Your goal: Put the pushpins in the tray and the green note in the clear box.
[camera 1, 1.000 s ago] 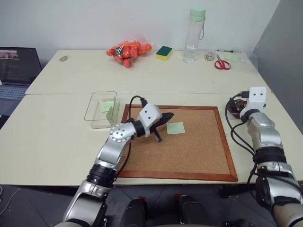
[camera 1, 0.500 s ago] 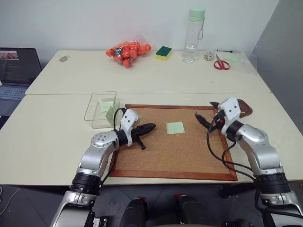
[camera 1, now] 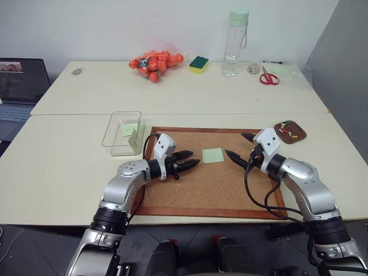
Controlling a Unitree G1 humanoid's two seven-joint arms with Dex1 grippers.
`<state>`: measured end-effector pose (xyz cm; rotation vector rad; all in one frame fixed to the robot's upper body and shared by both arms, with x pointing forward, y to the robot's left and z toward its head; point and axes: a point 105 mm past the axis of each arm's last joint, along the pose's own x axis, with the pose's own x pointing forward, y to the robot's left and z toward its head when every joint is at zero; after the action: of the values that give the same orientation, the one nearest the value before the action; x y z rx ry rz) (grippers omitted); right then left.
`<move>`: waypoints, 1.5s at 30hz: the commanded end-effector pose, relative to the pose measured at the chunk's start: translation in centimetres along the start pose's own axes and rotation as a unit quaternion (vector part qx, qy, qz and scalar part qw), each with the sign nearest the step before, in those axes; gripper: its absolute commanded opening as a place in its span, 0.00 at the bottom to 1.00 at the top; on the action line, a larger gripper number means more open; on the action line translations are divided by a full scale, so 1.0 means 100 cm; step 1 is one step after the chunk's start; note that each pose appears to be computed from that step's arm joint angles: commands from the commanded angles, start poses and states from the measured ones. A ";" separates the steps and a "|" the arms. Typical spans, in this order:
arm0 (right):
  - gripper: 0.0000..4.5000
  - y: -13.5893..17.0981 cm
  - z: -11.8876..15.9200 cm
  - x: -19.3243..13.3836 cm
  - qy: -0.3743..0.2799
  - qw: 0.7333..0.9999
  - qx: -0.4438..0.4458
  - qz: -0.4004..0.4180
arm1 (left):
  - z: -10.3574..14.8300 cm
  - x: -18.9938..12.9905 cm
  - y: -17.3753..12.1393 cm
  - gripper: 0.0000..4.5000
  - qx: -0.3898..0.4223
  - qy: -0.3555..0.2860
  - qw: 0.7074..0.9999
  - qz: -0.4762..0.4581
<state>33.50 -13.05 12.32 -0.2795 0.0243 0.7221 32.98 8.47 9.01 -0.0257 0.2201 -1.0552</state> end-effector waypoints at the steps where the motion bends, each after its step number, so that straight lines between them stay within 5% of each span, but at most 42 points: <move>1: 1.00 0.004 0.009 0.000 -0.016 1.000 -0.011 -0.001 | 0.012 0.001 0.001 0.57 -0.029 -0.022 0.999 0.001; 8: 1.00 0.007 0.010 0.003 -0.019 1.000 -0.010 -0.001 | 0.007 0.004 0.003 0.57 -0.138 -0.015 0.990 0.011; 40: 1.00 0.008 0.009 0.001 -0.026 0.999 -0.003 -0.020 | -0.005 0.031 0.012 0.57 -0.114 0.107 0.984 0.083; 45: 1.00 0.008 0.009 0.002 -0.028 0.999 -0.003 -0.020 | -0.012 0.034 0.012 0.37 -0.112 0.126 0.982 0.089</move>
<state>33.17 -12.48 11.14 -0.2572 0.0402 0.6875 35.32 5.56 8.72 -0.1075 0.4955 -0.9016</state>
